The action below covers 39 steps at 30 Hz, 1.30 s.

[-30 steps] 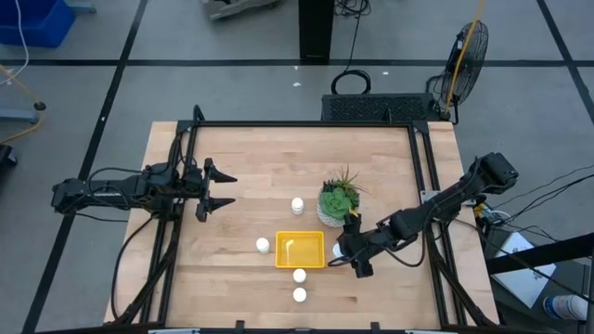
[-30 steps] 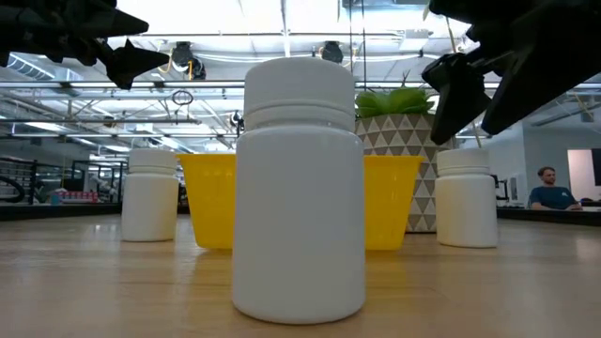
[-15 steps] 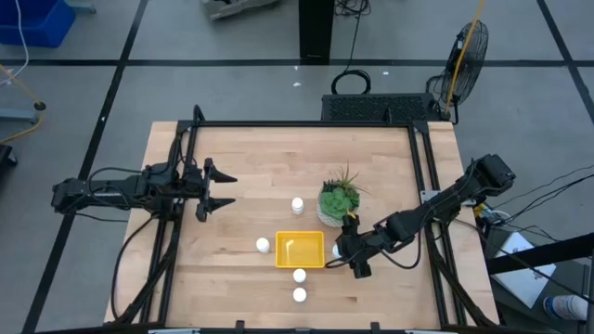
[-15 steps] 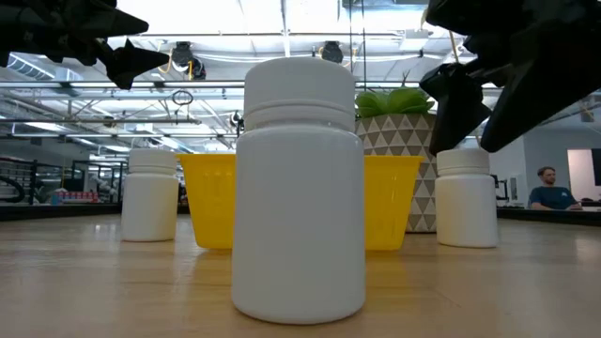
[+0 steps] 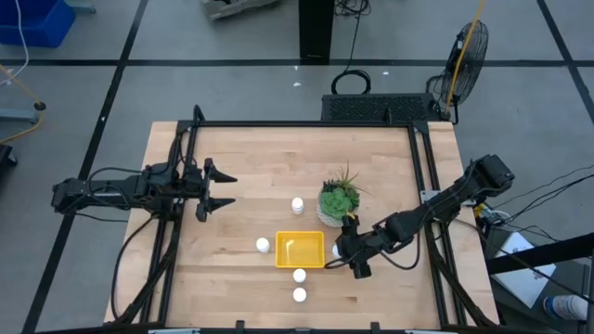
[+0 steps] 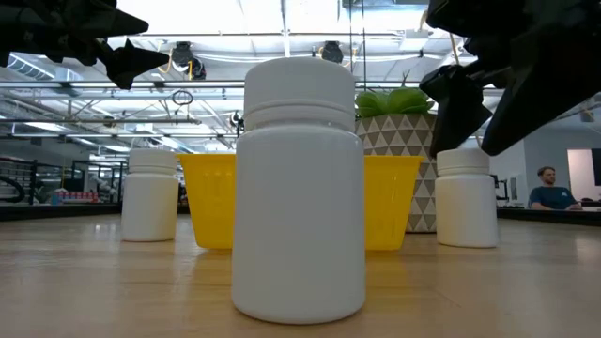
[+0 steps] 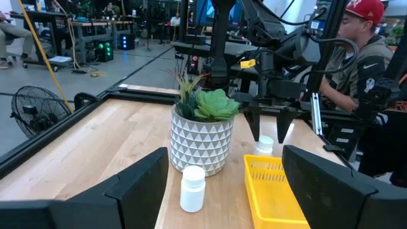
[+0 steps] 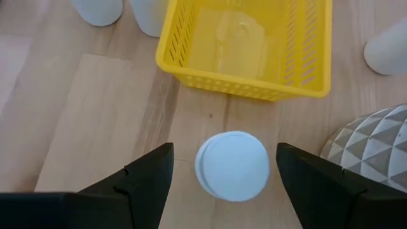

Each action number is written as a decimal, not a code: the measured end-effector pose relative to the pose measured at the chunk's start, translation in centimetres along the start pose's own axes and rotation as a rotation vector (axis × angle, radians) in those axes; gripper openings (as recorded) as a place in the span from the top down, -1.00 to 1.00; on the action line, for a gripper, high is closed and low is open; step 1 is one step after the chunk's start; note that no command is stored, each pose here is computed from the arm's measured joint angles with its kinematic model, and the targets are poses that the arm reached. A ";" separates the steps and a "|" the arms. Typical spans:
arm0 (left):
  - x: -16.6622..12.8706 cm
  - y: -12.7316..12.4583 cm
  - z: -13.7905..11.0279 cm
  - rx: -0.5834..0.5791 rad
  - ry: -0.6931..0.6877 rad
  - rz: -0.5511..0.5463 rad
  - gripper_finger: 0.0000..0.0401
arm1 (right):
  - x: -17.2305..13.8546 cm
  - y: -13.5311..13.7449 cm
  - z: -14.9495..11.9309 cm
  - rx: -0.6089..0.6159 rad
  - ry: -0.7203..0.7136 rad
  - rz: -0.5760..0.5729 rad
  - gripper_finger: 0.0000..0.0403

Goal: Pick and place pill bottles into a basket
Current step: Put the white pill bottle into the yellow bin

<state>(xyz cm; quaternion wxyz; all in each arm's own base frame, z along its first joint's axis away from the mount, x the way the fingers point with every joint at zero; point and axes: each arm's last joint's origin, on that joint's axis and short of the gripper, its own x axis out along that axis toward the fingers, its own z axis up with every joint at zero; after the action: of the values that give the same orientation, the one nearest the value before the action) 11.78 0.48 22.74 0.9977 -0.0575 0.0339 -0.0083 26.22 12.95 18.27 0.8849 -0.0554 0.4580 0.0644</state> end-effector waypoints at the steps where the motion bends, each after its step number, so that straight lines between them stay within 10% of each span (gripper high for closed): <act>1: 0.0 0.0 0.0 0.000 0.000 -0.002 -0.55 | 0.0 0.0 -0.1 -0.001 0.005 -0.002 -0.34; 17: 0.0 0.0 0.0 0.000 0.000 -0.007 -0.55 | 0.0 0.0 -0.1 0.001 0.009 -0.004 -0.32; 39: 0.0 0.0 0.0 -0.001 0.000 -0.007 -0.55 | 0.0 0.0 -0.1 -0.015 0.010 -0.002 0.25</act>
<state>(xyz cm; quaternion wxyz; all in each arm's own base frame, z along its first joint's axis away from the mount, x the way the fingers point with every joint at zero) 11.78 0.46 22.75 0.9977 -0.0583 0.0335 -0.0119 26.15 12.91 18.21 0.8822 -0.0629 0.4618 0.0666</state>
